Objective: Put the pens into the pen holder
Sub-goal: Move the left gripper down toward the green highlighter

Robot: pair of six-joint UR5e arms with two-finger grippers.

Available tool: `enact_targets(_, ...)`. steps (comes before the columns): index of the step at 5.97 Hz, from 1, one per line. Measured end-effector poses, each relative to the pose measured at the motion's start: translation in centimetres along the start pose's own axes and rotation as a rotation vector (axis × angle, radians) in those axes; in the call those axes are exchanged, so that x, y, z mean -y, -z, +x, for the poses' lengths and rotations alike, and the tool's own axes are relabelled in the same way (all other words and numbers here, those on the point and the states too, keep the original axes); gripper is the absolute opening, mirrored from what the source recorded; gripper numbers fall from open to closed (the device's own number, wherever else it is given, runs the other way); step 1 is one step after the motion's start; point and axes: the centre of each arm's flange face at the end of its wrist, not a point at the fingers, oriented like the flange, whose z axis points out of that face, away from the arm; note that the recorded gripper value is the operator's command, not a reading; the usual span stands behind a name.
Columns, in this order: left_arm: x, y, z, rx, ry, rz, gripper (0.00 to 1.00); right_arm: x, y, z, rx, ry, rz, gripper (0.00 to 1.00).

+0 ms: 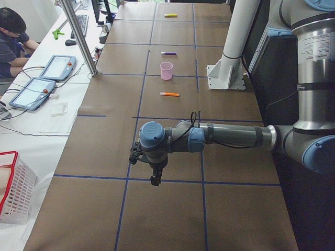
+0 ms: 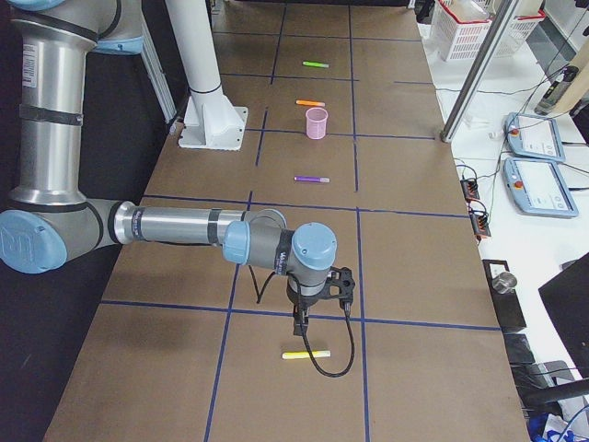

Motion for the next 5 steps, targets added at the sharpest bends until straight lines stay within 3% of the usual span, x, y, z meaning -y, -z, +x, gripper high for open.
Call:
enact_targets(3, 0.3, 0.5, 0.5, 0.0, -0.011, 0.014, 1.0, 0.3, 0.4, -0.5, -0.001, 0.01, 0.009, 1.0)
enact_targets(5, 2.7, 3.3, 2.9, 0.01, -0.071, 0.076, 1.0, 0.9, 2.6, -2.5, -0.004, 0.046, 0.053, 1.0)
